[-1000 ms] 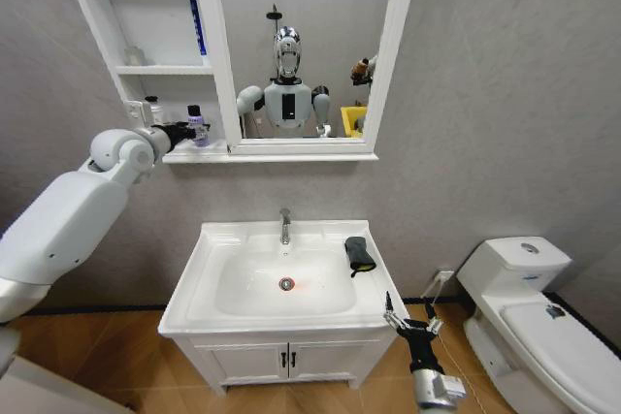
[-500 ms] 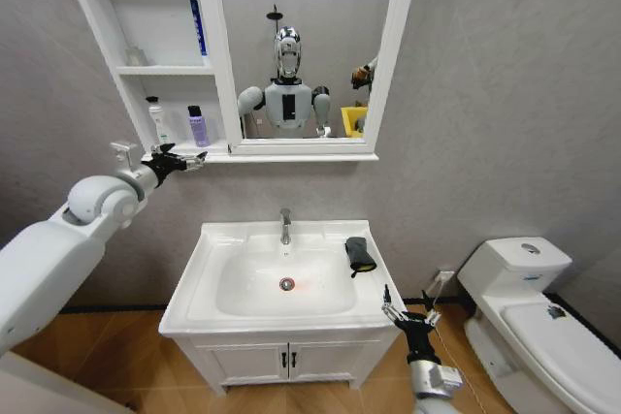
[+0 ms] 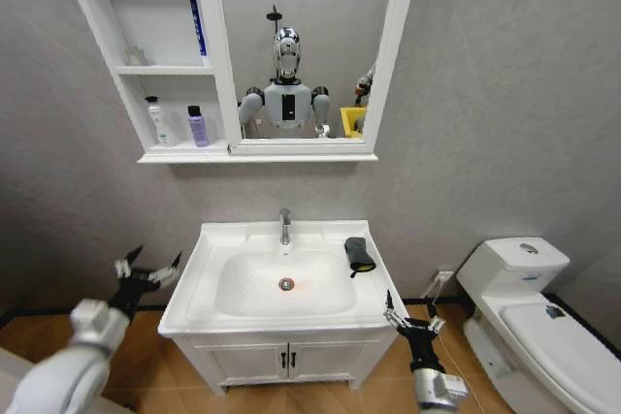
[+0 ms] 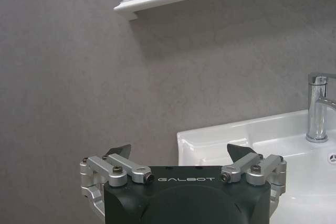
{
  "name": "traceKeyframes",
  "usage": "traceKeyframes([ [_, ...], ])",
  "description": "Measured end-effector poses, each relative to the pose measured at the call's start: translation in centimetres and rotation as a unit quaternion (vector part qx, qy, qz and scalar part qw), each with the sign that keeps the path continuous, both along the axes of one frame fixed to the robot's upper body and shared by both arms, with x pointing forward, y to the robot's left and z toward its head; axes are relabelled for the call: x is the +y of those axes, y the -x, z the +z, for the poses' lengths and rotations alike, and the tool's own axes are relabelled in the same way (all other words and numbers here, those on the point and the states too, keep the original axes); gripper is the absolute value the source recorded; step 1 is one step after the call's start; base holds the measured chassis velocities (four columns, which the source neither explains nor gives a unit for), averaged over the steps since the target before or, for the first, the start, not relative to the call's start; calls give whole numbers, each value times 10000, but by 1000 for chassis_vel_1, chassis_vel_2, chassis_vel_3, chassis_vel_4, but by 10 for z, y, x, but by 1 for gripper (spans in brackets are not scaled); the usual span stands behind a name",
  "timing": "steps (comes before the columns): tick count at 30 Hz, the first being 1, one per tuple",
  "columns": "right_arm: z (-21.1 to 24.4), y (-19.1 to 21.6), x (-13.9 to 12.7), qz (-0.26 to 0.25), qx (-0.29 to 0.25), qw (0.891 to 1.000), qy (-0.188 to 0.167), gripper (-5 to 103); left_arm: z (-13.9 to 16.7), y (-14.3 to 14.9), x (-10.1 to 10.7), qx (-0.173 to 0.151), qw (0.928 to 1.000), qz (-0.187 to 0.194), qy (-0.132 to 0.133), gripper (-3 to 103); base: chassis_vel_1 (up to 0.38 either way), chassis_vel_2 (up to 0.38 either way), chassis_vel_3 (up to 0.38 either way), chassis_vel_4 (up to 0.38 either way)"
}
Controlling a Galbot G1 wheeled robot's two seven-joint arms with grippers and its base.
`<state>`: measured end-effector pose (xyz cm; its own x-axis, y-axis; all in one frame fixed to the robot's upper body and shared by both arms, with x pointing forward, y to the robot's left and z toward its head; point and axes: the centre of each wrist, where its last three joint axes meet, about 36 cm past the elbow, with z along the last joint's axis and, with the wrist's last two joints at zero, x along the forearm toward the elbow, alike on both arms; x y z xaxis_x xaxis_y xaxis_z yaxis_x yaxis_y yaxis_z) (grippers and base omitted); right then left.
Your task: Move facial cleanser and shampoo from washbasin to cabinet, then wipe washbasin with towel.
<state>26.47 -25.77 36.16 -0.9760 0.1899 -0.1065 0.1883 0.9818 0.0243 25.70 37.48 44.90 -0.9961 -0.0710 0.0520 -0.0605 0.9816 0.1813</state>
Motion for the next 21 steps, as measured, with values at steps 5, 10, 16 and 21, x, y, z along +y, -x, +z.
traceKeyframes([
  [5,11,-6,-2,-4,118,9999,24,100,-18,20,-24,-251,9989,318,242,100,0,0,0,0],
  [10,23,-18,-3,141,180,9997,79,100,-14,19,-33,-317,9981,318,412,100,0,0,0,0],
  [16,45,-43,-3,250,191,9995,8,100,-10,16,-36,-309,9978,301,512,100,0,0,0,0],
  [21,52,-72,-6,347,354,9986,-158,100,-10,16,-36,-294,9978,283,525,100,0,0,0,0],
])
